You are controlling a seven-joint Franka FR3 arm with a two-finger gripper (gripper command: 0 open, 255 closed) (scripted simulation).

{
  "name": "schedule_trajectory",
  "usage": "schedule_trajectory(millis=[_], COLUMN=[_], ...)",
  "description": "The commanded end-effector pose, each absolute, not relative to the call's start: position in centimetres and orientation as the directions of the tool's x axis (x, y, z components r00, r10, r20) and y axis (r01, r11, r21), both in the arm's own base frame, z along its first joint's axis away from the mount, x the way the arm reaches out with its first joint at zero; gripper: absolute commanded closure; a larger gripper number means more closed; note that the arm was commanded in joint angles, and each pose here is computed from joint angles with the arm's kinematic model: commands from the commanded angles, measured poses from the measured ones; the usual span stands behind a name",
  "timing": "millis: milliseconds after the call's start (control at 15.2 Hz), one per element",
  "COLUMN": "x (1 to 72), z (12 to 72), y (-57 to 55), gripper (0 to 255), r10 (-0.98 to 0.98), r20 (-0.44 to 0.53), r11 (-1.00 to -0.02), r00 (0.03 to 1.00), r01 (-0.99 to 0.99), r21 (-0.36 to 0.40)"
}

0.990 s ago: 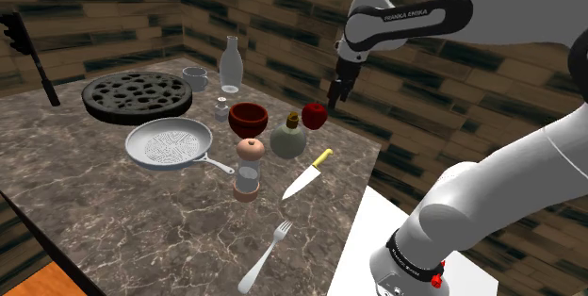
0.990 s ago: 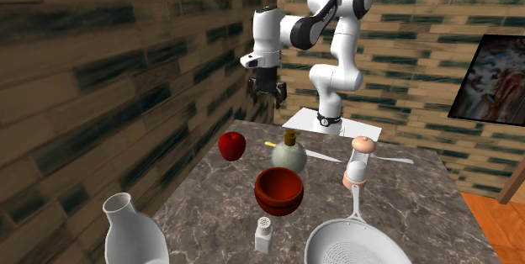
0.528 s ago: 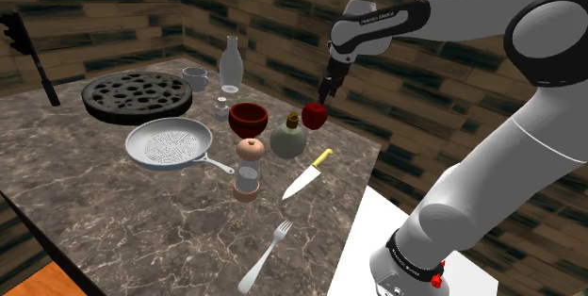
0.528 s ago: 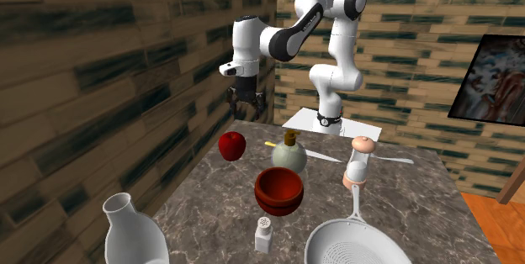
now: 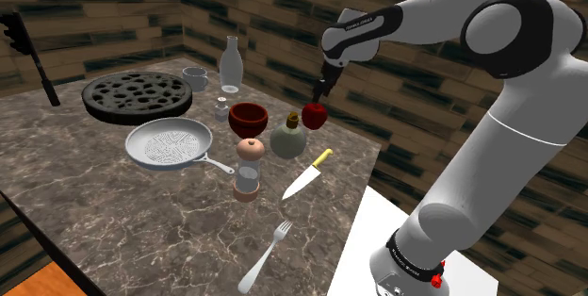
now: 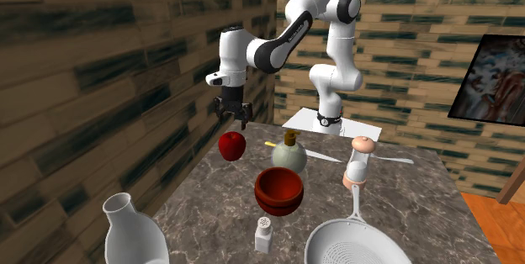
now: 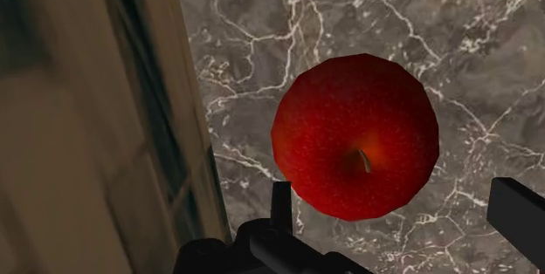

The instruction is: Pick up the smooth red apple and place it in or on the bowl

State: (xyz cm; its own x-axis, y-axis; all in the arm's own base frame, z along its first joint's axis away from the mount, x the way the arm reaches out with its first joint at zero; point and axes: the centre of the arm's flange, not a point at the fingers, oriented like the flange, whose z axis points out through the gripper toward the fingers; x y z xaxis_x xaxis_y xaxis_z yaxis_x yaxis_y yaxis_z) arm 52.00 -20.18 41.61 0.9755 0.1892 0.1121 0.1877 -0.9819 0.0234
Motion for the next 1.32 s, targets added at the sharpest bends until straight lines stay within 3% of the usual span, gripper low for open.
schedule_trajectory(millis=[0, 660, 726, 1254], x=[52.2, 52.4, 52.4, 52.4], z=[40.6, 39.2, 39.2, 39.2], y=[-20.2, -20.2, -20.2, -20.2], gripper=[0, 0, 255, 255], r10=[0.189, 0.189, 0.189, 0.189], r20=[0.113, 0.113, 0.113, 0.113], r11=[-0.982, -0.982, -0.982, -0.982], r00=[0.975, 0.975, 0.975, 0.975], r01=[0.188, 0.188, 0.188, 0.188], r21=[0.024, 0.024, 0.024, 0.024])
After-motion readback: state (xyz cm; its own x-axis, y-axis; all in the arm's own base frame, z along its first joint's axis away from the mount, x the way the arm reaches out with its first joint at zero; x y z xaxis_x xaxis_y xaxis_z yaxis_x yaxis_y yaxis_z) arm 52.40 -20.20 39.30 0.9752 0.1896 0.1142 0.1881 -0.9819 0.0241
